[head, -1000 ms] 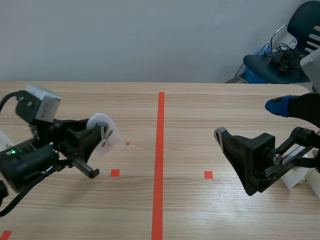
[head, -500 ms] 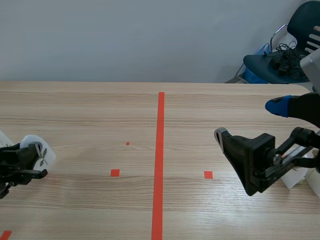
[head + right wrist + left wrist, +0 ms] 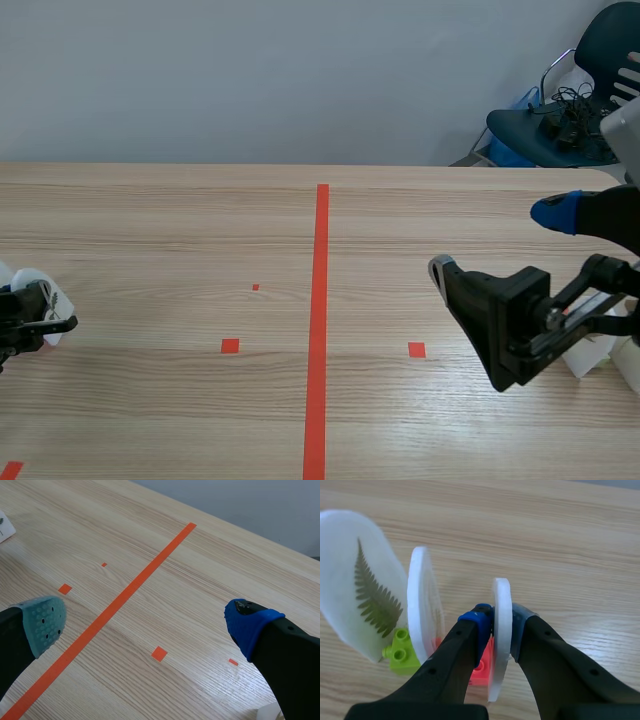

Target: Do the leaf sorting experiment

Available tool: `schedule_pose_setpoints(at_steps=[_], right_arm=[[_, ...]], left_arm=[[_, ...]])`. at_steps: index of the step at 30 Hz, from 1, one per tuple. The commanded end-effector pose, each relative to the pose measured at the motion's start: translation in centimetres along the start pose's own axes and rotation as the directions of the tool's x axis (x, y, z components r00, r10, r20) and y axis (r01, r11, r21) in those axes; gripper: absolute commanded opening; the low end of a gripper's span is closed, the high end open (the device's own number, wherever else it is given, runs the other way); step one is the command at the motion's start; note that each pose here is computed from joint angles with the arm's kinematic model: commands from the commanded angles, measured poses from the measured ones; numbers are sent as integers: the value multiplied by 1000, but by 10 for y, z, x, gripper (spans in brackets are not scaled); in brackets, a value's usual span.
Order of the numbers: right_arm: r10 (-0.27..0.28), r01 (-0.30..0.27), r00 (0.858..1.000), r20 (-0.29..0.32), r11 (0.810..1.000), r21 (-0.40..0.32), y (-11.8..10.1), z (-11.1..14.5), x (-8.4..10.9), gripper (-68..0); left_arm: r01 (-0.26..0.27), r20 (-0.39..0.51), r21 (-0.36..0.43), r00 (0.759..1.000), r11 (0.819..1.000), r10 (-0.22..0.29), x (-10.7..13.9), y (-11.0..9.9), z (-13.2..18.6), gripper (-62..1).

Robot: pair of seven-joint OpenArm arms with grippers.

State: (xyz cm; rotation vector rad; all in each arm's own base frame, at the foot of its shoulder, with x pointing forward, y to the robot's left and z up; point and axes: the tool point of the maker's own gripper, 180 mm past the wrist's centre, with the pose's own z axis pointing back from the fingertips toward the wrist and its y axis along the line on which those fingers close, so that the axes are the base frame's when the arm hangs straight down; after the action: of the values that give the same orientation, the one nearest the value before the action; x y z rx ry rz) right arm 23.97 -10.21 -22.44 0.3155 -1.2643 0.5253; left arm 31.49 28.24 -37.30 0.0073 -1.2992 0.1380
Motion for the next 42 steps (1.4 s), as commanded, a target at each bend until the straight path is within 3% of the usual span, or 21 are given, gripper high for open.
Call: schedule_pose_setpoints(at_steps=[1,7,15,17,26,29,31,33,36,40,42], right_arm=[[2,-1,999,40,1000,-13,-5,-1,10,4],[2,-1,999,40,1000,-13,-5,-1,10,4],[2,-1,999,40,1000,-13,-5,-1,10,4],[2,-1,999,40,1000,-13,-5,-1,10,4],[2,-1,999,40,1000,-13,-5,-1,10,4],[1,-1,999,41,1000,-13,-5,-1,10,4],[2,-2,999,42,1000,-14,-6,-1,10,4],[2,-1,999,42,1000,-14,-6,-1,10,4],[2,-1,999,42,1000,-14,-6,-1,10,4],[-1,1,999,43,1000,-13,-5,-1,10,4],[-1,2,999,44,1000,-13,-5,-1,10,4]], left_arm=[[-19,39,19,999,1000,18,11,3,-2,-539],[-34,34,51,999,998,32,8,10,-1,-511],[-32,72,25,997,999,30,24,2,-4,-303],[-26,96,8,995,1000,25,34,-3,-6,-278],[119,235,-105,968,987,-91,108,-32,3,-278],[162,230,-156,965,974,-124,126,-47,15,-212],[191,212,-218,966,957,-145,131,-65,27,-129],[214,198,-308,967,927,-158,131,-89,43,-62],[225,172,-460,972,859,-162,127,-132,73,14],[218,174,-643,975,734,-137,129,-185,121,14],[216,188,-671,975,709,-120,136,-198,135,14]])
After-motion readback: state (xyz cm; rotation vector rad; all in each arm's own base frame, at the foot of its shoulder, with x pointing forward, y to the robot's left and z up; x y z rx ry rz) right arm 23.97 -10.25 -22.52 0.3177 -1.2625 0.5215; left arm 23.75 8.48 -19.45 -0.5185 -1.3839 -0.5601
